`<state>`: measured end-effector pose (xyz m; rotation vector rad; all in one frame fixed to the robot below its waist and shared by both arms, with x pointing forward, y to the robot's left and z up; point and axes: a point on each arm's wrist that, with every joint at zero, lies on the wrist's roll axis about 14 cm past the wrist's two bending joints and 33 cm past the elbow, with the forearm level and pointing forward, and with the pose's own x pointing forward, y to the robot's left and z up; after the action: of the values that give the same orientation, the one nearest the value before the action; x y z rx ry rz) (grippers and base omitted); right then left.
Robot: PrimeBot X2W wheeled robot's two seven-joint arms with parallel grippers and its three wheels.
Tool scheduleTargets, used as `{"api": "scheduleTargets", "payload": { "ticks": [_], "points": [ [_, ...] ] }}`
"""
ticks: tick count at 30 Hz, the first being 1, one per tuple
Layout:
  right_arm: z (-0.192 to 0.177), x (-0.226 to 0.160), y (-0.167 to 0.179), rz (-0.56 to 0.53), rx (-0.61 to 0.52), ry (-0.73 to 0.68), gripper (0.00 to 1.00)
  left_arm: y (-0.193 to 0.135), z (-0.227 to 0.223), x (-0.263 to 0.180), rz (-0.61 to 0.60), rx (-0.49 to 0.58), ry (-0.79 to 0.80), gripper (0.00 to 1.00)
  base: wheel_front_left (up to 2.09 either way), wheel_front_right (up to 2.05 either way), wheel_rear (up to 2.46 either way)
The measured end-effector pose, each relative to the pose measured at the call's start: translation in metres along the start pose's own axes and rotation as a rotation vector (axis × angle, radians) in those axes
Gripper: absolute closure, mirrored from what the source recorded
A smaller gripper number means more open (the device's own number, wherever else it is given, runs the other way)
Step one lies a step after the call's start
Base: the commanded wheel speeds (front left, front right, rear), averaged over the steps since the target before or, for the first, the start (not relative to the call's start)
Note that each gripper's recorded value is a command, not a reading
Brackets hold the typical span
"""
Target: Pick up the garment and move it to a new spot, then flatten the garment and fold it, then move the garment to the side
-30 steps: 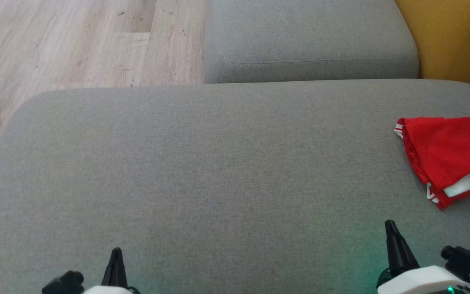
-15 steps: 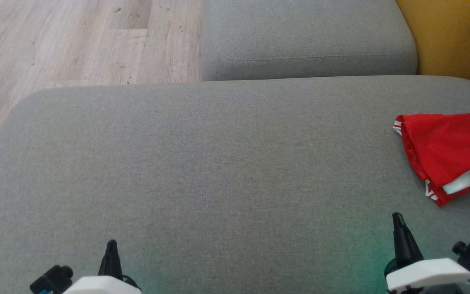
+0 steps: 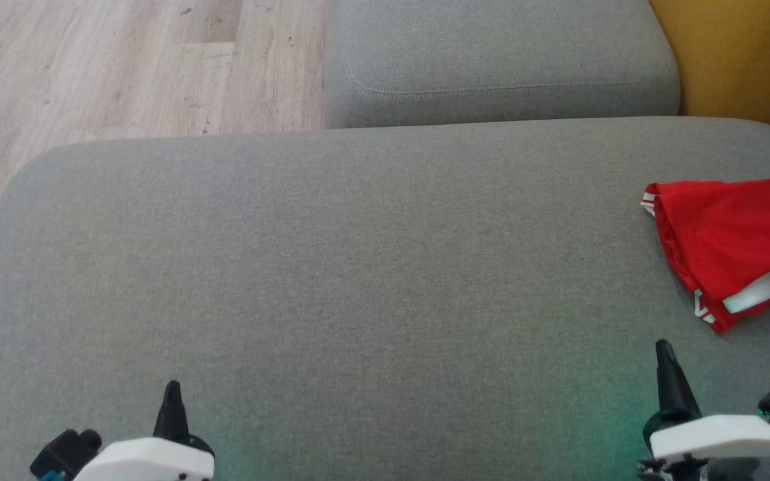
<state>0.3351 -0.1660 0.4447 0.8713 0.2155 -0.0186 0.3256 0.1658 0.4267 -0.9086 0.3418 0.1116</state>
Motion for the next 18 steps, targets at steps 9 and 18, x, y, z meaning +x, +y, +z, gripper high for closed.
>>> {"api": "scheduleTargets", "payload": {
  "ticks": [9,18],
  "points": [
    [0.008,0.006,0.003,0.006,0.101,-0.017,1.00,-0.001,0.004,0.003,-0.013,-0.088,0.003,1.00,0.00,0.00,0.00],
    [0.011,0.007,-0.001,-0.005,0.194,-0.028,1.00,-0.009,0.011,0.009,-0.042,-0.178,-0.008,1.00,0.00,0.00,0.00]
  ]
}}
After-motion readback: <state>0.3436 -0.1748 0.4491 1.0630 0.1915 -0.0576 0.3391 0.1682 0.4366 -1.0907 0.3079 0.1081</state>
